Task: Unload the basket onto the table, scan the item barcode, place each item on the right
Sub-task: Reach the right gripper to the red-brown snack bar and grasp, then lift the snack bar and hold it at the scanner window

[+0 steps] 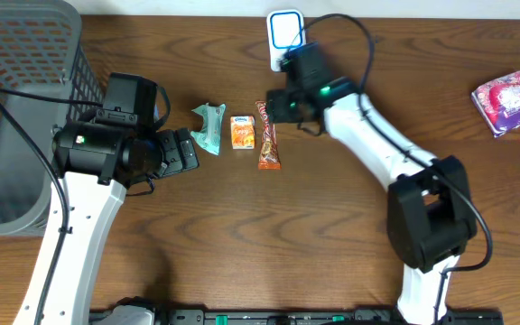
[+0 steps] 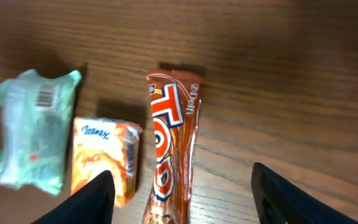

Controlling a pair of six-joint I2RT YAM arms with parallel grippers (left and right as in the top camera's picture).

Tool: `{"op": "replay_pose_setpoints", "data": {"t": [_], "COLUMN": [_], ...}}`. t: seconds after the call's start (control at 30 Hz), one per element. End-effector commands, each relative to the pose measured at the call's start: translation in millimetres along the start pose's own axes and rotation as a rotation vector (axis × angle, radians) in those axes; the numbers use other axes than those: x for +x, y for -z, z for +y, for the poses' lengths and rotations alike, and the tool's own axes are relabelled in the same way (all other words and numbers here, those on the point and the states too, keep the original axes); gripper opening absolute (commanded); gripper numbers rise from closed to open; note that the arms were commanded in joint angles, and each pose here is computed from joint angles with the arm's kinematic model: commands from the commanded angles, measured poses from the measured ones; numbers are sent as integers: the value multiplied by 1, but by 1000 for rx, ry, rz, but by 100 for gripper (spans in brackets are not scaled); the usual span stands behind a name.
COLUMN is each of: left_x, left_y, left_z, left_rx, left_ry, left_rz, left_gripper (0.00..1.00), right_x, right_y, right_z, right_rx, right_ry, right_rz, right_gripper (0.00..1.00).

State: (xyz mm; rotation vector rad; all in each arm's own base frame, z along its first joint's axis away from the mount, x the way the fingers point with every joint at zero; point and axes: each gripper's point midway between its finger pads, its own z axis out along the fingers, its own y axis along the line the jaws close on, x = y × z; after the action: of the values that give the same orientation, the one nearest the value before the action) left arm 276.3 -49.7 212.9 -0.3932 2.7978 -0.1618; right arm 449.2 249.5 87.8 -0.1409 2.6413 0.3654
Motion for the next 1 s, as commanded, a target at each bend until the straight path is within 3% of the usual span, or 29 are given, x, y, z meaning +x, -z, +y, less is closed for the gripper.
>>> {"op": "replay_pose_setpoints", "data": {"t": [0.0,0.37,0.43,0.47,0.57,0.73,0.97], "left_x": [-1,-1,-1,-1,-1,-1,-1], "left_y": [-1,-1,-1,-1,-1,-1,-1], "left_z": [4,4,4,4,4,4,4], "left_rx": [-19,-19,-19,-19,-19,-19,-19], "left_ry": [-6,-6,-6,-6,-6,-6,-6], "left_rz": [-1,-1,-1,-1,-1,-1,-1], "left_gripper": [98,98,98,98,98,98,98], "right_x": [-4,36,41,44,44,13,-71], "right_y": [1,-50,-57,-60,-60,-38,27], "right_z": [-13,4,1,-1,-2,2,5], "right_rx": [174,184,192,196,204,205,153], "right_ry": [-22,42,44,47,48,48,66], "right_rz": [-80,12,27,36,34,-53,-264], "right_gripper": [63,56,40,24,2,1,1]}}
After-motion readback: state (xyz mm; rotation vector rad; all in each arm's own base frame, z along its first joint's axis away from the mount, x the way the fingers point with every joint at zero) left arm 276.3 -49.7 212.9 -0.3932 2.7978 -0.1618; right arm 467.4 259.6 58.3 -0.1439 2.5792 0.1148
